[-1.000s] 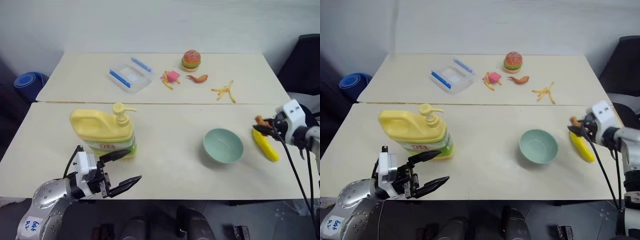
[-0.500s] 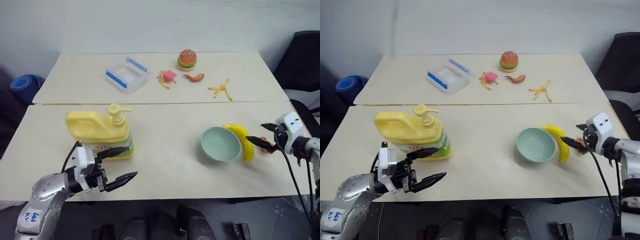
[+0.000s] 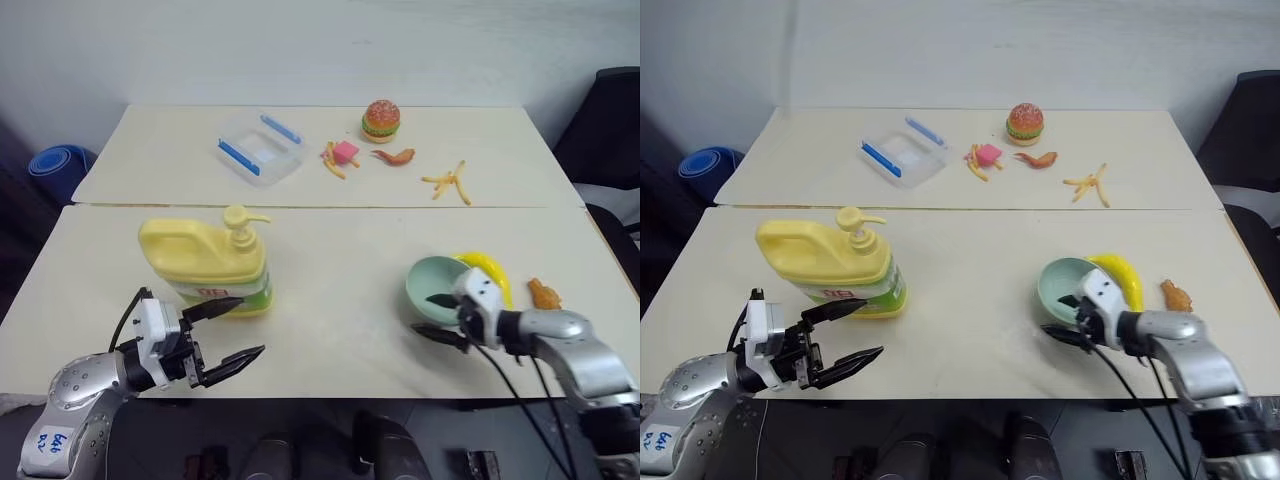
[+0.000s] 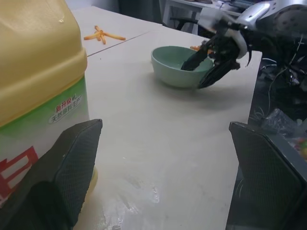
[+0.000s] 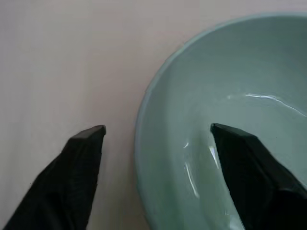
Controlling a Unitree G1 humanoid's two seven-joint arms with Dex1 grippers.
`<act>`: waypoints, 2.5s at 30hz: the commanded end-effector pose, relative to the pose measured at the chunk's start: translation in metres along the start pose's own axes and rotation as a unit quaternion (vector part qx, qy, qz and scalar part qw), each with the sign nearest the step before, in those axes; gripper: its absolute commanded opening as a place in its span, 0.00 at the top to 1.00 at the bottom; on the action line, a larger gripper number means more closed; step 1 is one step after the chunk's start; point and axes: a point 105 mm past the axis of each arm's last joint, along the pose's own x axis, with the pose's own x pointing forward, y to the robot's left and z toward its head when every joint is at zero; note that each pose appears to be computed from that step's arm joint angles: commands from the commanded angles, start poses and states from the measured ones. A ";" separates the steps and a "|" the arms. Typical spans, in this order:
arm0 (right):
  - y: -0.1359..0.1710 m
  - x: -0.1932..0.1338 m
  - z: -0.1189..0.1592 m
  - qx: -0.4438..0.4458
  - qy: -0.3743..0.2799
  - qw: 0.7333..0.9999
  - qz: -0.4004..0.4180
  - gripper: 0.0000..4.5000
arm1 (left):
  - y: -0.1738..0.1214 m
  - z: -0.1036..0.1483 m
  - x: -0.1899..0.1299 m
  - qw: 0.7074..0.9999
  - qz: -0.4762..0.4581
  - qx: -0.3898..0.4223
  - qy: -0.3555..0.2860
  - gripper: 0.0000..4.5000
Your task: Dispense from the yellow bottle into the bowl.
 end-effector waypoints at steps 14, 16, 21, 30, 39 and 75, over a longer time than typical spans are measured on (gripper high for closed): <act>0.036 -0.009 0.103 -0.258 -0.090 0.949 0.156 1.00 | -0.004 0.086 -0.051 0.987 0.097 -0.051 -0.117 0.00; 0.042 -0.009 0.116 -0.280 -0.086 0.937 0.190 1.00 | 0.007 0.106 -0.056 0.983 0.114 -0.029 -0.141 0.09; 0.064 0.003 0.156 -0.331 -0.091 0.904 0.254 1.00 | 0.051 0.147 -0.044 0.974 0.144 0.060 -0.163 0.41; 0.084 0.019 0.205 -0.387 -0.088 0.876 0.275 1.00 | 0.063 0.150 0.016 0.989 0.029 0.090 -0.117 0.99; 0.100 0.019 0.219 -0.372 -0.101 0.873 0.300 1.00 | 0.070 0.138 0.039 0.993 0.031 0.081 -0.084 0.99; 0.023 0.042 0.121 -0.296 -0.056 0.933 0.199 1.00 | 0.039 0.131 -0.024 0.995 -0.020 0.048 -0.085 0.99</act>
